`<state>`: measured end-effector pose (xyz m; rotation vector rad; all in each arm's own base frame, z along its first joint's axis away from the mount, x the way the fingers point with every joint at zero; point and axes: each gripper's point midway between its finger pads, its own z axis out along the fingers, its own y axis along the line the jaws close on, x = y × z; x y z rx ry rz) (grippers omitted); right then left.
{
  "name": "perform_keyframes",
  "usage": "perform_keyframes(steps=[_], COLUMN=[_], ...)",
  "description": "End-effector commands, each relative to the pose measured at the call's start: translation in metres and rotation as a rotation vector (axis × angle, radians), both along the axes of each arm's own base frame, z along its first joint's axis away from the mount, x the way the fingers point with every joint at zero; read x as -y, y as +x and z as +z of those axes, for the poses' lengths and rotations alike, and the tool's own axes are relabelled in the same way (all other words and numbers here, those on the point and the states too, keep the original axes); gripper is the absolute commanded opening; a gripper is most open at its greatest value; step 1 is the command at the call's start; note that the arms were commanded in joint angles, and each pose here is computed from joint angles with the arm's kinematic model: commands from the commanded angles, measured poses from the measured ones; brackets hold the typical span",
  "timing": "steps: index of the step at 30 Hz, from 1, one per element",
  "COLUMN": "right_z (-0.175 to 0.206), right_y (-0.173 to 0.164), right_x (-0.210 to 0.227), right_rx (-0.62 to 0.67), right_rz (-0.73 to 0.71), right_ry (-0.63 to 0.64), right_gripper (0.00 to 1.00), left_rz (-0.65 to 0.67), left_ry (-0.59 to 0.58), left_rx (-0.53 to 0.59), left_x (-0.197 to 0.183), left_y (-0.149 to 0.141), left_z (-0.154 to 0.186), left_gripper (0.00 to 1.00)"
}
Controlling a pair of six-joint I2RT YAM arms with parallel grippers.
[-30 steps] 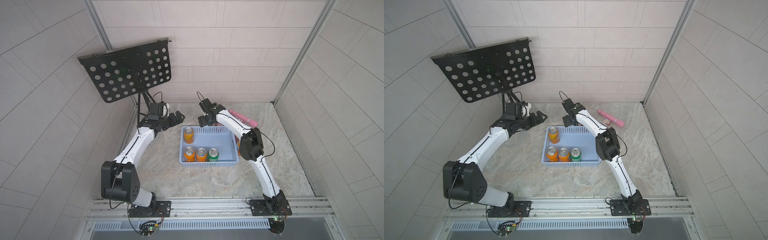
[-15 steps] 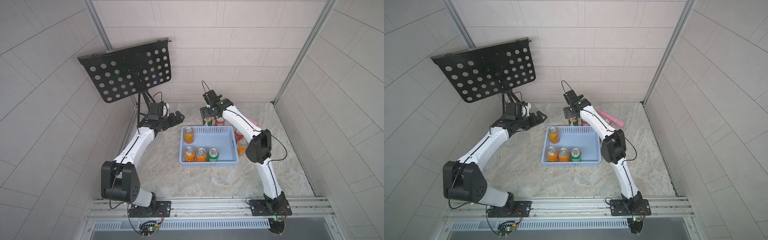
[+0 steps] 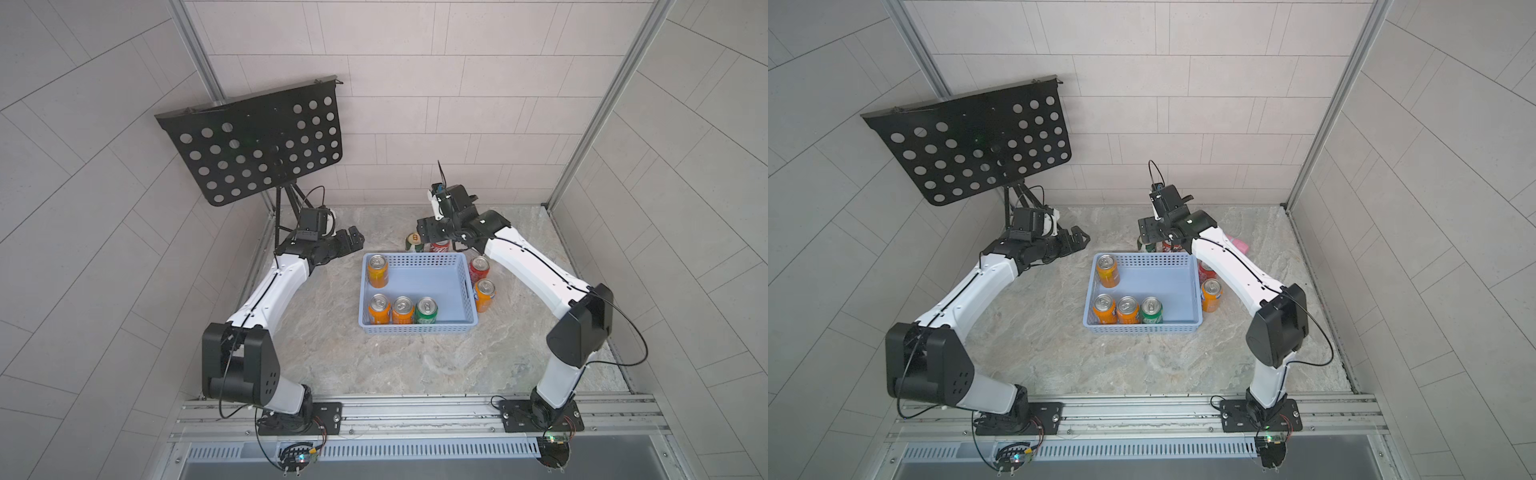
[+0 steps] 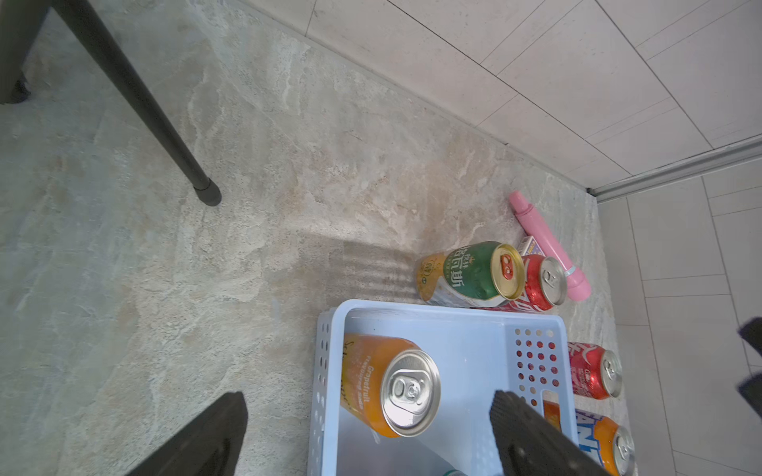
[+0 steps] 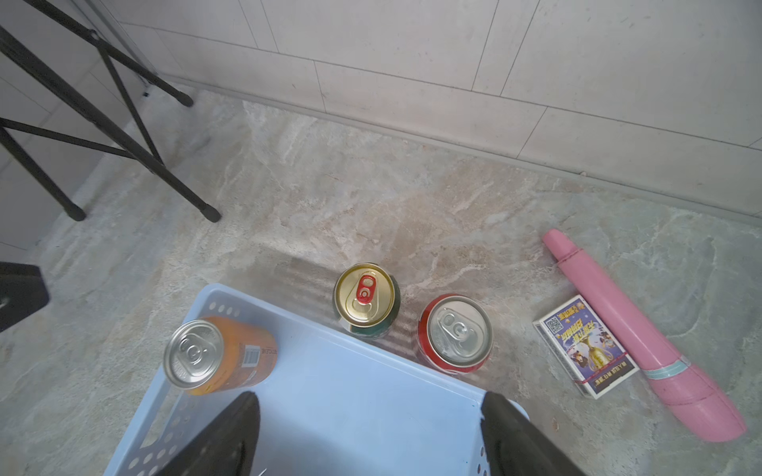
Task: Take out the drinks from the basket
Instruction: Pick up the drink from the basket.
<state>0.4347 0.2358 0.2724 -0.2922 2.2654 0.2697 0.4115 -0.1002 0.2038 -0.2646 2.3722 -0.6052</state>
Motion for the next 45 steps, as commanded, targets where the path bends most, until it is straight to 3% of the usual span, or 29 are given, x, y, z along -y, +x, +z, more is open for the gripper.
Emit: perform_keyframes(steps=[1, 6, 13, 21, 29, 45], right_z=[0.008, -0.017, -0.034, -0.063, -0.06, -0.092], right_y=[-0.012, -0.043, -0.095, -0.126, -0.113, -0.035], right_x=[0.002, 0.007, -0.008, -0.015, -0.039, -0.119], right_rx=[0.06, 0.023, 0.014, -0.112, -0.116, -0.157], right_rz=[0.045, 0.103, 0.265, 0.37, 0.376, 0.246], right_ry=[0.014, 0.033, 0.176, 0.062, 0.042, -0.003], right_gripper=[0.87, 0.87, 0.87, 0.87, 0.87, 0.86], left_rz=[0.041, 0.031, 0.048, 0.014, 0.01, 0.089], left_ry=[0.076, 0.073, 0.042, 0.003, -0.023, -0.101], left_rx=[0.039, -0.017, -0.034, -0.088, -0.101, -0.102], left_x=[-0.017, -0.024, -0.024, -0.014, -0.011, -0.034], left_y=[-0.002, -0.019, -0.022, -0.017, -0.016, -0.01], left_z=[0.017, 0.008, -0.005, -0.015, -0.019, -0.013], left_gripper=[1.0, 1.0, 1.0, 1.0, 1.0, 1.0])
